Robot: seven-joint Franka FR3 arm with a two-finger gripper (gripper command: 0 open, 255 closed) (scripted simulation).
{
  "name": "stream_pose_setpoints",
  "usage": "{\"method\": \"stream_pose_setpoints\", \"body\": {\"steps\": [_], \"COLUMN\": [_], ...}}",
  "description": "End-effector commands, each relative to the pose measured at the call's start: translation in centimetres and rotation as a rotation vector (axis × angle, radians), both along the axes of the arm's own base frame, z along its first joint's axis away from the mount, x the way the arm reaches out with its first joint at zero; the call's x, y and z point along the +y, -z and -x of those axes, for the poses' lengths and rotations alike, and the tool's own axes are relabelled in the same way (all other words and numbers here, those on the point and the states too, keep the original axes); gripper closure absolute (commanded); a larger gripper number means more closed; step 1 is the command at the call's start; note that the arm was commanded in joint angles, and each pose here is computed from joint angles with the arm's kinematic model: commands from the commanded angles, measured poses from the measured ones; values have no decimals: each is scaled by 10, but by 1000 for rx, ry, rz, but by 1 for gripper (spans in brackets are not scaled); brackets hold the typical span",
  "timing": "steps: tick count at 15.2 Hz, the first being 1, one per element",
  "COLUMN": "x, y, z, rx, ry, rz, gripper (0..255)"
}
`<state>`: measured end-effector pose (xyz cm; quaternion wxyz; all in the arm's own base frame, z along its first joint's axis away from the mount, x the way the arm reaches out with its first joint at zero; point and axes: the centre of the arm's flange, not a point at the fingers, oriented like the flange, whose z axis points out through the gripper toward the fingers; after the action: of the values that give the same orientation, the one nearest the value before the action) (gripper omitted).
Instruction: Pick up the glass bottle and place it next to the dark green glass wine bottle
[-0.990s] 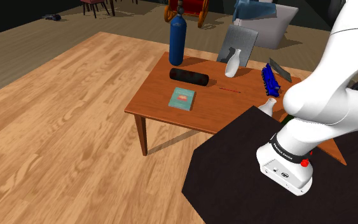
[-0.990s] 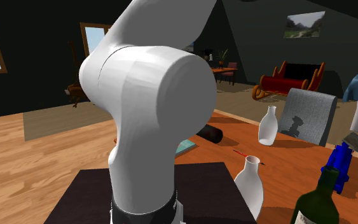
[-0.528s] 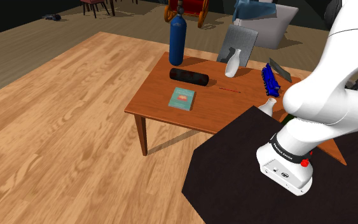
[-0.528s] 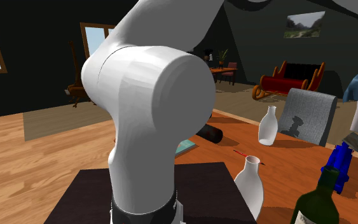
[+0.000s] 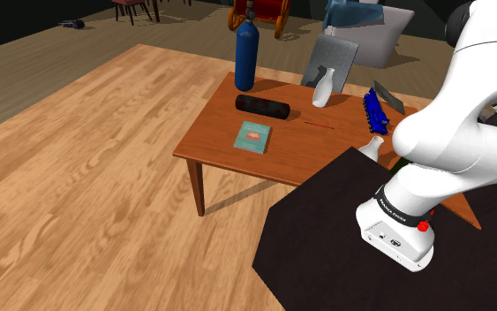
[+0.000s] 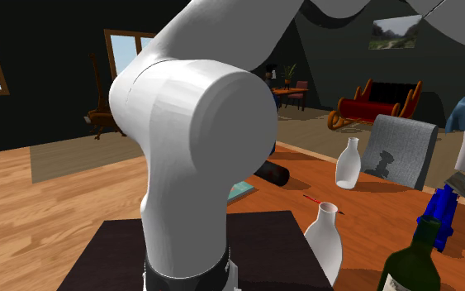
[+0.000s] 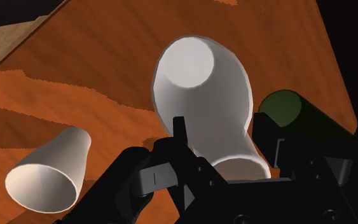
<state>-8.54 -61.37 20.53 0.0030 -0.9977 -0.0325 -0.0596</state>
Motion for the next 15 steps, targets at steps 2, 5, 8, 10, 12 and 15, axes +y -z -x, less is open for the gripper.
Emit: {"method": "stream_pose_setpoints", "body": {"steps": [2,5,8,10,12,15], "x": [0,0,0,0,0,0], "y": [16,21,21,21,21,21], "z": [0,0,0,0,0,0], "rx": [0,0,0,0,0,0], "ry": [0,0,0,0,0,0], "rz": [1,1,1,1,1,1], "gripper": [255,255,255,255,0,0]}}
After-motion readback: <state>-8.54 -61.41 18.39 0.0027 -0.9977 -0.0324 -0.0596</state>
